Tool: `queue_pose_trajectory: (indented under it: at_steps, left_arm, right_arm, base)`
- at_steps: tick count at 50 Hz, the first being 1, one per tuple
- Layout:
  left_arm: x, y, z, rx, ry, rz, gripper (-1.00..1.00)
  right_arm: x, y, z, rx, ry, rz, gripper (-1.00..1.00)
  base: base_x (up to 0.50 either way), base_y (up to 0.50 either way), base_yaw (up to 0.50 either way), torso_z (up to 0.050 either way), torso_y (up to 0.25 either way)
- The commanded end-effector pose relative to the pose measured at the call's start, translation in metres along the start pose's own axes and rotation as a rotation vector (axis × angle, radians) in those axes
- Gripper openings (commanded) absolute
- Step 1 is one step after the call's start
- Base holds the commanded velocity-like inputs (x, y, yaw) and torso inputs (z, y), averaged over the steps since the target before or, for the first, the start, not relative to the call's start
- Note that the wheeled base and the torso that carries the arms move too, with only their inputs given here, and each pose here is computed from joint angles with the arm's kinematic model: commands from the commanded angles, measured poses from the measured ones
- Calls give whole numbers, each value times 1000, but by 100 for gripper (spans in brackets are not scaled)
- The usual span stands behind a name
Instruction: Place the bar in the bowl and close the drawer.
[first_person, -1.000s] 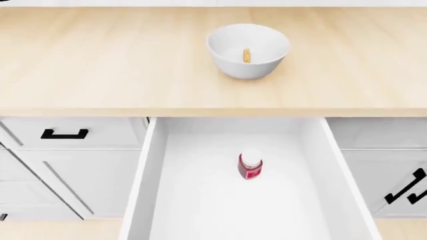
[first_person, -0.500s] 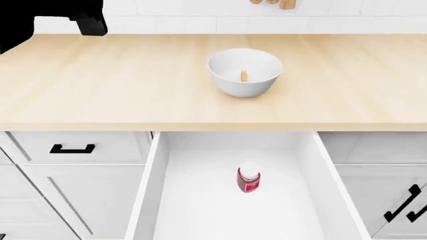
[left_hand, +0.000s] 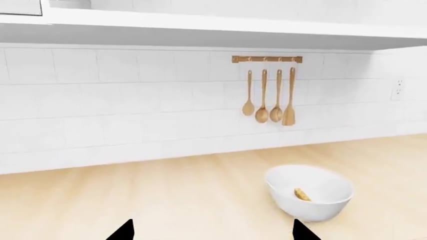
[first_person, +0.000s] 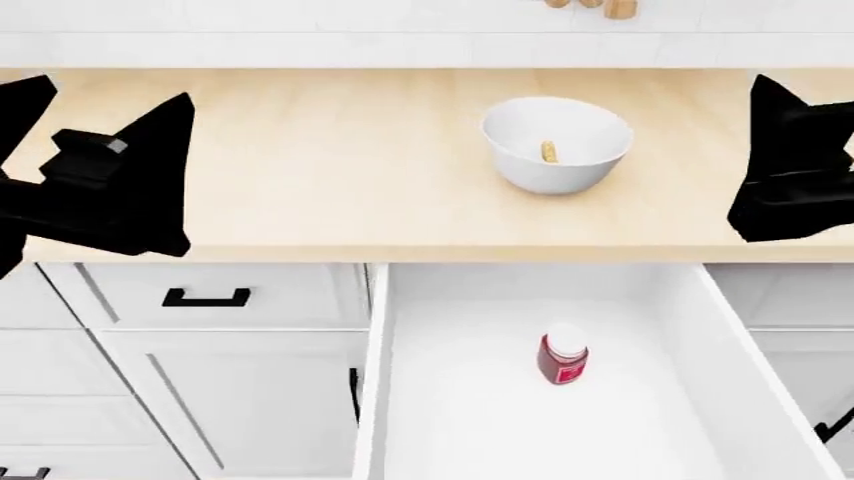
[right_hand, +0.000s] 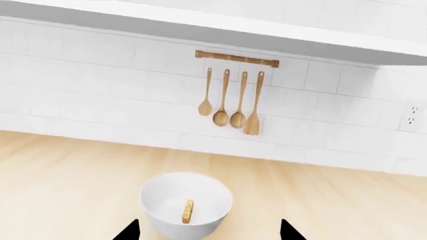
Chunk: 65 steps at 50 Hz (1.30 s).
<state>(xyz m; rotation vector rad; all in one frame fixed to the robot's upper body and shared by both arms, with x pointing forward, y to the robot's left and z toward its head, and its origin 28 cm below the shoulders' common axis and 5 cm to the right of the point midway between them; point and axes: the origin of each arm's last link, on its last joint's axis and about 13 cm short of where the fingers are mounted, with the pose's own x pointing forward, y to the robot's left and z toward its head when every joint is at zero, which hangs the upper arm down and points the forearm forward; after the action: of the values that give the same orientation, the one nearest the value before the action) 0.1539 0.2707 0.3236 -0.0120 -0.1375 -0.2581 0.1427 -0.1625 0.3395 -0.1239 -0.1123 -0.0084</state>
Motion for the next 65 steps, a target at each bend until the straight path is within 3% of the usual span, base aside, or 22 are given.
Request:
queue_pose_trajectory:
  at_steps: [1, 65]
  left_arm:
    - [-8, -2, -4, 3, 5, -11, 100]
    - [-3, 1, -16, -21, 42, -2, 100]
  right_arm:
    - [-16, 1, -6, -68, 24, -37, 100]
    - [-20, 4, -21, -84, 77, -3, 100]
  base:
    - [0, 500, 0, 0, 0]
    - [-33, 500, 0, 0, 0]
